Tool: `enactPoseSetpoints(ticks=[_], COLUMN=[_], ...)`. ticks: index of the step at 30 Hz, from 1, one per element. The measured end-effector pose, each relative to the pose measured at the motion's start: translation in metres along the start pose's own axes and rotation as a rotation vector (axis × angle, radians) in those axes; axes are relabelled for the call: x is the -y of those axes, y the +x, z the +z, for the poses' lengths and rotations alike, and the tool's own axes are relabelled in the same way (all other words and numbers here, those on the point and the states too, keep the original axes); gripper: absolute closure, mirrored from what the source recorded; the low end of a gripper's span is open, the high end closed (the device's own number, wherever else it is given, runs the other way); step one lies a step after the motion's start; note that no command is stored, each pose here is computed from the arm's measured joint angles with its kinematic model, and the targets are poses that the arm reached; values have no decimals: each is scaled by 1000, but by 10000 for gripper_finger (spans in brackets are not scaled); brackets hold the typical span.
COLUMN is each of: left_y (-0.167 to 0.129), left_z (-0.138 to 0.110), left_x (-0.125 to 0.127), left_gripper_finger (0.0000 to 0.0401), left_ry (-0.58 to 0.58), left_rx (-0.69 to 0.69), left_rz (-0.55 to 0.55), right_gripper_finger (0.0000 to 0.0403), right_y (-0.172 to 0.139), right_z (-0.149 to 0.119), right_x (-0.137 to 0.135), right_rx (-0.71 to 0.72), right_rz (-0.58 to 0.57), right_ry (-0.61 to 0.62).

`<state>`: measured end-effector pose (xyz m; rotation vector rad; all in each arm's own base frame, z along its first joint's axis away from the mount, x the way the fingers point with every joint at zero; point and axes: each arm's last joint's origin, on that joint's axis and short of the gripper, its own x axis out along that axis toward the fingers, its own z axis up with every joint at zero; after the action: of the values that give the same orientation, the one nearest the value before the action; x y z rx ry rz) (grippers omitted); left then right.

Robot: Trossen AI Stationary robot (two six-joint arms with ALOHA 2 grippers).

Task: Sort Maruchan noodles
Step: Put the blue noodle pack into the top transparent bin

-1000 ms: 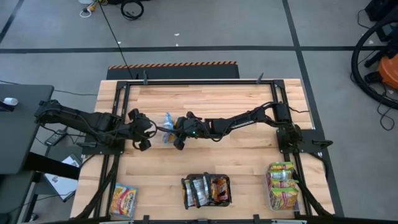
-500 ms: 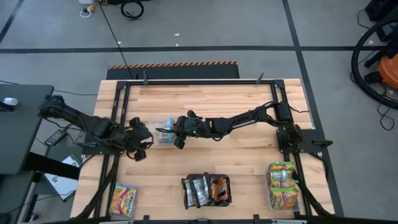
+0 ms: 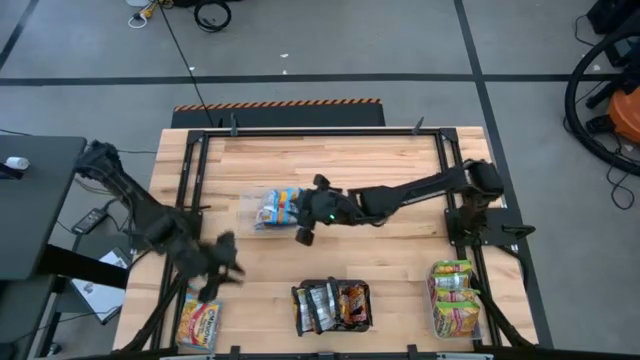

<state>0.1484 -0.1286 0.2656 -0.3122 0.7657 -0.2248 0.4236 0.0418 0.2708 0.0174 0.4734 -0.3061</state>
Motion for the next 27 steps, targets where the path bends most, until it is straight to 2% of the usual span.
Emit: enactPoseSetpoints(ticks=[3, 7, 9, 13, 16, 21, 27], left_y=[11, 22, 25, 25, 25, 36, 45], left_z=[-13, -36, -53, -82, -96, -111, -119], left_x=[23, 44, 46, 40, 35, 23, 4], left_gripper_finger=[283, 285, 285, 285, 285, 285, 281], left_ry=[-31, -132, -162, -202, -246, -274, -292], left_rx=[-109, -332, -460, -618, -755, -792, -784], left_rz=[-80, -86, -25, 210, 233, 132, 170], right_gripper_finger=[258, 258, 258, 258, 258, 258, 258], right_y=[-28, -63, -75, -84, -87, -88, -87], right_z=[3, 5, 4, -1, -5, -8, -12], right_x=[-10, -23, -28, -40, -49, -54, -57], right_rx=[-30, -47, -49, -56, -61, -61, -87], right_rz=[-61, -128, -146, -150, -132, -122, -101], right_ry=[-54, -106, -112, -112, -127, -81, -70])
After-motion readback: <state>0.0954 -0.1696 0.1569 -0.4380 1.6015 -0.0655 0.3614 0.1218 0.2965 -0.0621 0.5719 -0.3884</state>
